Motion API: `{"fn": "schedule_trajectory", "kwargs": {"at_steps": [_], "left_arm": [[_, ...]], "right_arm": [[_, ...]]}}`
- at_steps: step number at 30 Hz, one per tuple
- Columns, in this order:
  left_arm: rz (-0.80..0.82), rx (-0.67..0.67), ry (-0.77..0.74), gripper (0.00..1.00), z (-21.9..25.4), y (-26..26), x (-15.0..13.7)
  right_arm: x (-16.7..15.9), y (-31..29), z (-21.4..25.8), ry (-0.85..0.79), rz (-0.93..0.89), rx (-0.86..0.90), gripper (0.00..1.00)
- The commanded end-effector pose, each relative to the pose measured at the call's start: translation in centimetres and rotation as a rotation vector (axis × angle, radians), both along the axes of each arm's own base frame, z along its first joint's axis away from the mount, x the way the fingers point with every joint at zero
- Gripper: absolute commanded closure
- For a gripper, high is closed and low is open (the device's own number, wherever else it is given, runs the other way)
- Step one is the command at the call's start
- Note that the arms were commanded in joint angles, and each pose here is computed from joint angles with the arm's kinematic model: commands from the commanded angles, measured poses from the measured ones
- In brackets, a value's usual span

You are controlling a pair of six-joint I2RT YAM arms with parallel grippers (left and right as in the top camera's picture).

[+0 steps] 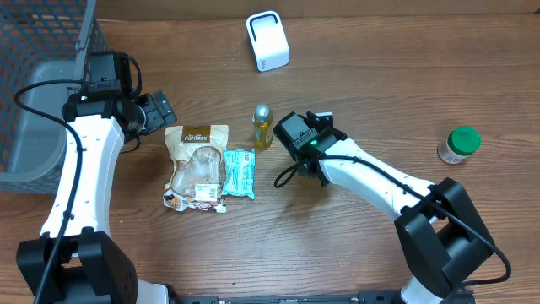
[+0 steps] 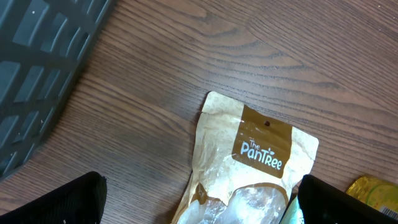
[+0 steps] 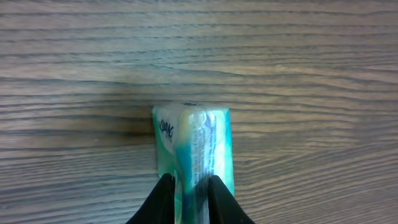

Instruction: Scan the item barcode

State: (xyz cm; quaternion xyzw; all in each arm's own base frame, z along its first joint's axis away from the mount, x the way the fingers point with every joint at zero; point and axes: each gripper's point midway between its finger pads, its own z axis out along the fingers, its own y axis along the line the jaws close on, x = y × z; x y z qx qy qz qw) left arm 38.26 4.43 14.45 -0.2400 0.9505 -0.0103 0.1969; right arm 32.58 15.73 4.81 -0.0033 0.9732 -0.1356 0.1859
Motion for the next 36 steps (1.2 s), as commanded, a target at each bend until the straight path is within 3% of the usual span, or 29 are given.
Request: {"fn": "schedule_trajectory", "kwargs": {"at_steps": [1, 10, 16, 17, 18, 20, 24, 25, 36], "left_arm": [[-0.01, 0.001, -0.024, 0.0, 0.8, -0.1, 0.3], [-0.01, 0.001, -0.024, 0.01, 0.8, -0.1, 0.3], [-0.01, 0.001, -0.024, 0.0, 0.8, -0.1, 0.3], [-0.01, 0.001, -0.024, 0.0, 0.8, -0.1, 0.3], [-0.01, 0.001, -0.024, 0.0, 0.8, -0.1, 0.3], [-0.01, 0.001, -0.024, 0.0, 0.8, -0.1, 0.3], [-0.01, 0.001, -0.024, 0.01, 0.8, -0.1, 0.3], [-0.01, 0.001, -0.024, 0.0, 0.8, -0.1, 0.3], [-0.01, 0.001, -0.024, 0.0, 0.8, -0.1, 0.3]], "right_arm": [[0.7, 1.3, 0.9, -0.017, 0.004, 0.055, 0.85], [1.0, 1.7, 1.2, -0.023, 0.006, 0.073, 0.84], [1.7, 2.2, 3.5, -0.028, 0.005, 0.081, 0.77], [1.8, 2.2, 3.9, -0.03, 0.003, 0.082, 0.72], [2.0, 2.3, 4.3, -0.035, 0.002, 0.085, 0.53], [2.2, 2.2, 4.4, -0.038, -0.004, 0.088, 0.32], [2.3, 1.5, 4.2, -0.023, -0.025, 0.095, 0.04], [2.3, 1.4, 4.1, -0.015, -0.029, 0.105, 0.0], [1.4, 0.3, 2.1, 0.119, -0.095, 0.244, 0.0]]}}
